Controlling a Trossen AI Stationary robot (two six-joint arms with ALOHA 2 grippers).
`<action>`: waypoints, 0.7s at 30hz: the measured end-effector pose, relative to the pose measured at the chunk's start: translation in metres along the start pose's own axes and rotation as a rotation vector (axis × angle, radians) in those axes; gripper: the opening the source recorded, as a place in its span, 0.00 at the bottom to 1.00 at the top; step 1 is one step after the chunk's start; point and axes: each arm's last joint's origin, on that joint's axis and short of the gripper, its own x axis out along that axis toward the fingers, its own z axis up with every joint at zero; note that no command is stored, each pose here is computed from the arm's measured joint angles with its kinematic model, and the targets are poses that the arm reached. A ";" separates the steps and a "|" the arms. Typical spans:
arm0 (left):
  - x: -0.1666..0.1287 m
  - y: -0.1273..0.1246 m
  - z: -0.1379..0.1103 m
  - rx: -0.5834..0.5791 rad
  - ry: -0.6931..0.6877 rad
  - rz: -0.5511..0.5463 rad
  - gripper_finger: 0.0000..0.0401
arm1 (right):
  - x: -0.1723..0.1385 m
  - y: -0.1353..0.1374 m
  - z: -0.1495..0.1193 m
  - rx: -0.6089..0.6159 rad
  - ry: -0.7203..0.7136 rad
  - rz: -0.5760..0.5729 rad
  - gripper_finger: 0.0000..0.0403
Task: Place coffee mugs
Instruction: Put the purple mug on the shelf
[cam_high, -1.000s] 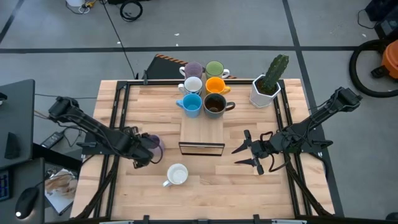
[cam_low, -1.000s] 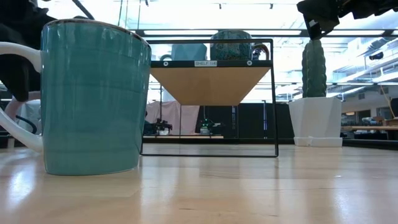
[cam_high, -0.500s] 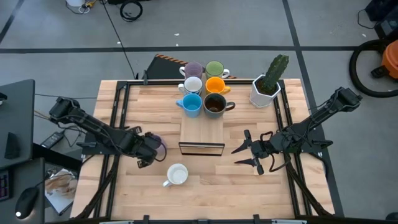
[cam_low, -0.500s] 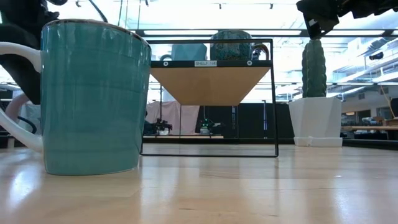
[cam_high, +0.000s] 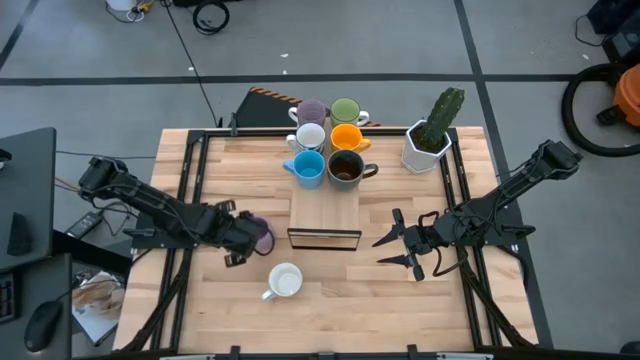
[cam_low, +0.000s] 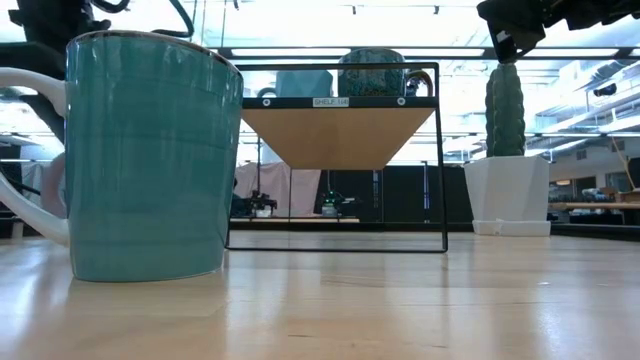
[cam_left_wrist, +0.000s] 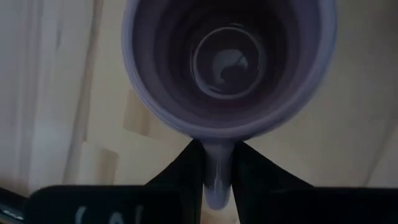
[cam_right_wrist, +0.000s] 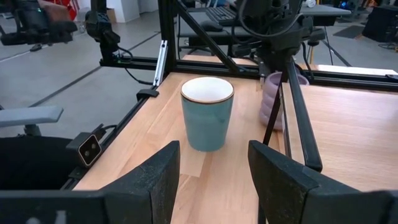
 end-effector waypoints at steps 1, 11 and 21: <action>0.000 0.001 0.000 0.004 -0.004 0.009 0.15 | 0.000 0.000 0.000 0.000 0.001 0.000 0.49; -0.027 0.022 0.001 -0.012 -0.055 0.075 0.15 | 0.000 0.000 0.000 -0.001 0.003 0.000 0.49; -0.101 0.044 0.014 -0.021 -0.220 0.132 0.15 | 0.000 0.000 0.000 0.000 0.002 0.000 0.49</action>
